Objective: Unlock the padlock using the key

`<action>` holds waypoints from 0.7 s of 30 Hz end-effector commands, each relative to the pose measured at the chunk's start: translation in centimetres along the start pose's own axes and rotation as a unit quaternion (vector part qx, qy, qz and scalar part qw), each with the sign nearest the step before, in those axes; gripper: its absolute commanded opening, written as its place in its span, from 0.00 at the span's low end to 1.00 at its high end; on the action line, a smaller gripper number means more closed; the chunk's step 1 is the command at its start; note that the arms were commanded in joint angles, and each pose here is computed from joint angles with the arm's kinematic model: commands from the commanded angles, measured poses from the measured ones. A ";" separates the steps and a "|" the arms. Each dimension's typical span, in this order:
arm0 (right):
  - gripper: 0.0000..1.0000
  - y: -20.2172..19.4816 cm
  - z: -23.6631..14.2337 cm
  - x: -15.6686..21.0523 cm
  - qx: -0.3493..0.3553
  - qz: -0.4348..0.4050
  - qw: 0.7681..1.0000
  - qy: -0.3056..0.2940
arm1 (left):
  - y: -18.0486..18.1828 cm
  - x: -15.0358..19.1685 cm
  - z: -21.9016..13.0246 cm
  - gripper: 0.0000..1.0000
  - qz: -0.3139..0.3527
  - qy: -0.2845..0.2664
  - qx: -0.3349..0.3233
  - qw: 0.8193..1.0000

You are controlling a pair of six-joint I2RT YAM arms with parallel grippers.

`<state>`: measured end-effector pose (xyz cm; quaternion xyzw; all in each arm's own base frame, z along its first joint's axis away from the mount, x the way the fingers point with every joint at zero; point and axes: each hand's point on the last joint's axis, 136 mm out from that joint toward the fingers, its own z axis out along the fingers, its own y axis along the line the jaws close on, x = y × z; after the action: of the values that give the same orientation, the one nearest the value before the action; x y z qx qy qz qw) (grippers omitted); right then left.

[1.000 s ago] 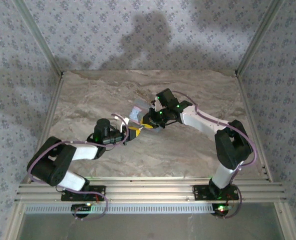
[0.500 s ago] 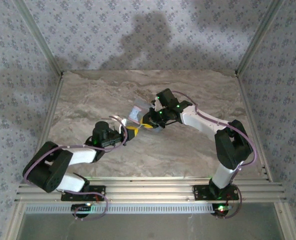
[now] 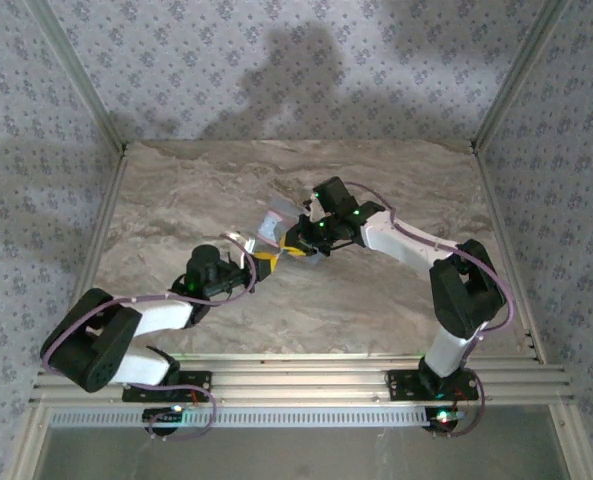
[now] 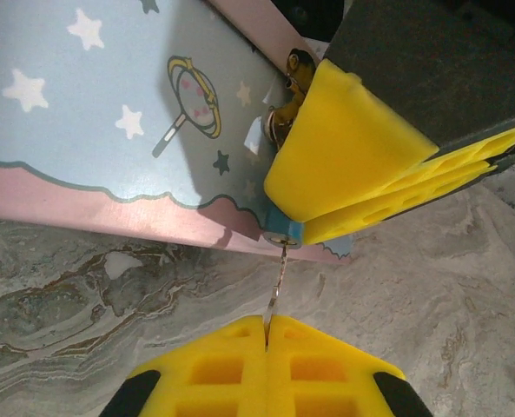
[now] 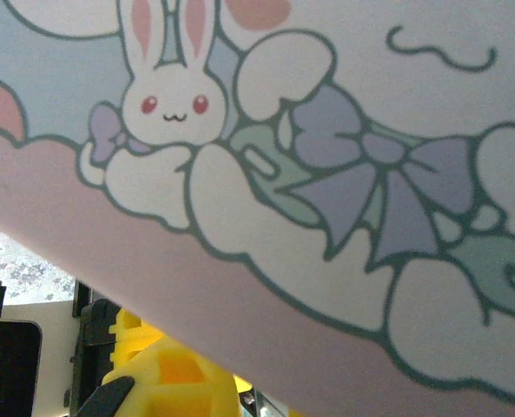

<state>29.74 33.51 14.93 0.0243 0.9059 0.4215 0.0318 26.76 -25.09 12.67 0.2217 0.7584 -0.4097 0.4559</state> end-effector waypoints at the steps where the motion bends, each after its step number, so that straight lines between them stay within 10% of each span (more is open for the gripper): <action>1: 0.00 1.5 -0.2 -0.4 -0.023 -0.014 1.000 -0.004 | -0.3 -0.5 -0.2 0.00 0.017 -0.010 -0.001 1.000; 21: 0.00 1.9 0.1 -0.2 -0.025 -0.018 1.000 -0.002 | -0.5 -0.3 0.6 0.00 0.013 -0.004 0.009 1.000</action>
<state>29.61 33.72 14.85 0.0232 0.9059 0.4218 0.0300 26.54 -25.30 12.32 0.2237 0.7615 -0.4096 0.4497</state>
